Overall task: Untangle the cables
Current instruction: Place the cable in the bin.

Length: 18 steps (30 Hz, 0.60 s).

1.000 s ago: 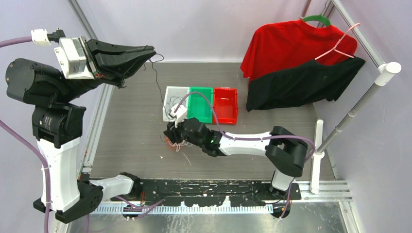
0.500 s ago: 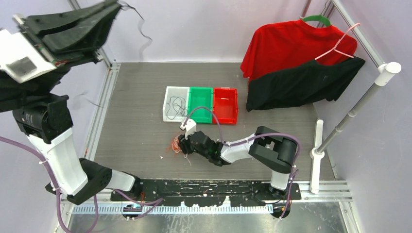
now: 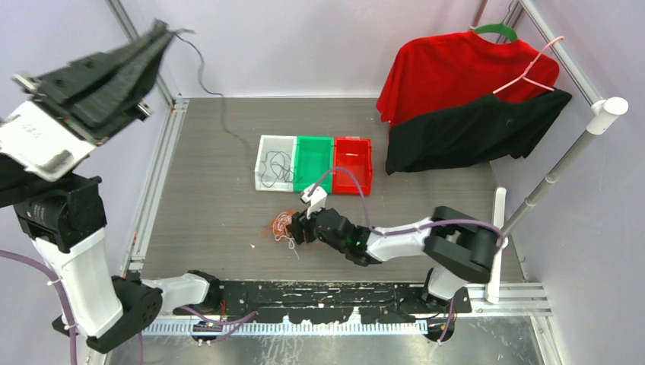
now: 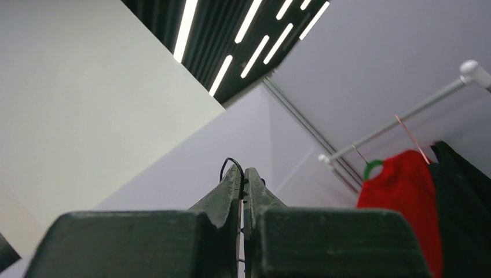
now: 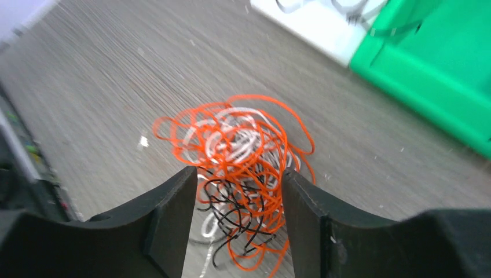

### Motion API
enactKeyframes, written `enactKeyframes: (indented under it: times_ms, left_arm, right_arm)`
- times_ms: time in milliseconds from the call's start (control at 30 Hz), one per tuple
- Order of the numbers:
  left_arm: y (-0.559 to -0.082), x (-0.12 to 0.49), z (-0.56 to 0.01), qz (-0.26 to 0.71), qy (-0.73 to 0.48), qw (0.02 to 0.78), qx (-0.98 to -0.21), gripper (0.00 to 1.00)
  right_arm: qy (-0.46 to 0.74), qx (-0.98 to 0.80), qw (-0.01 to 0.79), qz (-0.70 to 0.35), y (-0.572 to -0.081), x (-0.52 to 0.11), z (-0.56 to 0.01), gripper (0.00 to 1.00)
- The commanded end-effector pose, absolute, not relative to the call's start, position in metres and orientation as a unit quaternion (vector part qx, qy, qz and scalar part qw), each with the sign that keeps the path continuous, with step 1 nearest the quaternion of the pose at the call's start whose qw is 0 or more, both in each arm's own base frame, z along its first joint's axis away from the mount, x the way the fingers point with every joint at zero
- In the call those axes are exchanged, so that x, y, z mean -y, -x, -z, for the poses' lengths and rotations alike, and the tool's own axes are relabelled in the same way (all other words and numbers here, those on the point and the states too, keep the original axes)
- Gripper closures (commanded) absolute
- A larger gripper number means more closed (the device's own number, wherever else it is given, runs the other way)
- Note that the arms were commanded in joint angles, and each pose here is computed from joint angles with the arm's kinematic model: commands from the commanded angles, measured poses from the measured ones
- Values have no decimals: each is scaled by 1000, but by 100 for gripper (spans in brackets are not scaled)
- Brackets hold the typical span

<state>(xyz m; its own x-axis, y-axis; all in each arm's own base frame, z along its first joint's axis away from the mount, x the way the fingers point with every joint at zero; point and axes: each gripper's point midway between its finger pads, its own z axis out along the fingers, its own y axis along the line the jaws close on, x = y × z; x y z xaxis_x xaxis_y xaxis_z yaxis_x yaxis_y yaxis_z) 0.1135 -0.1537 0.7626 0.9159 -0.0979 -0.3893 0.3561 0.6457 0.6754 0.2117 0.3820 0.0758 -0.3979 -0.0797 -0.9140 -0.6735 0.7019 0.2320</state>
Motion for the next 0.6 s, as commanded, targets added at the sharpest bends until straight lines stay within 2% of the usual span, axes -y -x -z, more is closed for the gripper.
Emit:
enactKeyframes:
  times_ms: [0,133,333,567]
  left_arm:
    - [-145,173,-699,148,-456,844,-241,100]
    - [-170,183,-644,167,-475,808,-305,100]
    - [-192,195,-591,214,-477,767,-372,100]
    - [-221,197,-566,214,-447,765,-411,100]
  right_arm:
    - [217,-739,534,-348,-210,-381,-162,38]
    - [217,-725,553,-350,-209,-372,-202,36]
    - [205,-702,599,-325,-224,-363,-247,36]
    - [249,-725,562,-311,-224,-376,-218,35]
